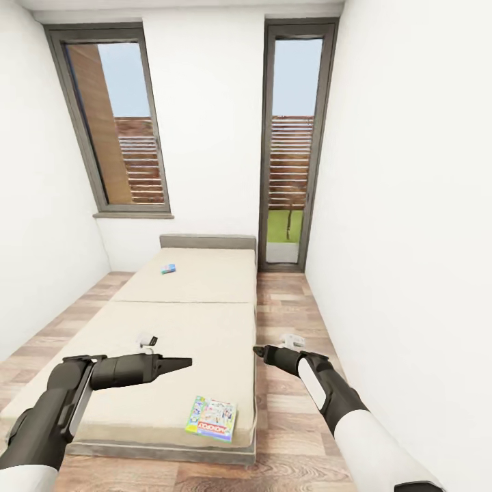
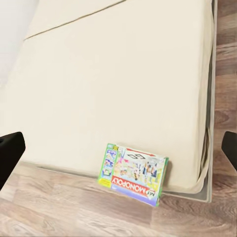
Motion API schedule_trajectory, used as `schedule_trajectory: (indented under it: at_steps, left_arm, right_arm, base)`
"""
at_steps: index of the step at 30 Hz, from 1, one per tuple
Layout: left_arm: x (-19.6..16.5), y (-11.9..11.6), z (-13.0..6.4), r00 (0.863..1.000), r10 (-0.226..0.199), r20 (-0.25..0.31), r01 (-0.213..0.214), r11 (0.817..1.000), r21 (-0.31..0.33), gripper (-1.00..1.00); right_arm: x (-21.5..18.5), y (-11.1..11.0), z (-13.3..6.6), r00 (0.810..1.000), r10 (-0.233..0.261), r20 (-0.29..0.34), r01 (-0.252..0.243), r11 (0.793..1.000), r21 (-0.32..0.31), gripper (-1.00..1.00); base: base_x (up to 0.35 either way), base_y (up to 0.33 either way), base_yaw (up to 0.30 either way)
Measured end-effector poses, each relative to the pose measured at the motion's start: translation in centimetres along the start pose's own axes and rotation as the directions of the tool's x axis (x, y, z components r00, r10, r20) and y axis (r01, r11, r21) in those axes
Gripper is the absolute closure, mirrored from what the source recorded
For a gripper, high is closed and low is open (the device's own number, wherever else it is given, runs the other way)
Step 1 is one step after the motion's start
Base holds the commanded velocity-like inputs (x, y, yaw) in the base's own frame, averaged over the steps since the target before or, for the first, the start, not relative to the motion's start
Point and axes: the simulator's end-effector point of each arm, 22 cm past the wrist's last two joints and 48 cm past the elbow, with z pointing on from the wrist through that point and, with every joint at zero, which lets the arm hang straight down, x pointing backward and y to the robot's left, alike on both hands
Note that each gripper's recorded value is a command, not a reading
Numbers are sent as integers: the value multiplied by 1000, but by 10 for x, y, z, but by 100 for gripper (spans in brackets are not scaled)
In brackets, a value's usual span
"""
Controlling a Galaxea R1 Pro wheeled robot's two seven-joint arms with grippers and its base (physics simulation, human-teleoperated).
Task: Put all the toys in the child's room - the three board games (two on the bed and one on the table), the two jigsaw puzzles on the table, and the tennis ball on the table - inside the toy box on the table in the child's room.
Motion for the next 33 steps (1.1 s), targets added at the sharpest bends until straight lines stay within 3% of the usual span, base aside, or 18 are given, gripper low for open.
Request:
schedule_trajectory:
  at_steps: [14,33]
  left_arm:
    - [0,0,1,1000,0,0,0,1000,2,-100]
    - [0,0,0,1000,0,0,0,1000,0,-100]
  right_arm:
    - [0,-1,0,1000,0,0,0,1000,1,-100]
    - [1,-1,0,1000,0,-3,0,1000,1,-100]
  base:
    - [70,-117,48]
    - [5,-10,6]
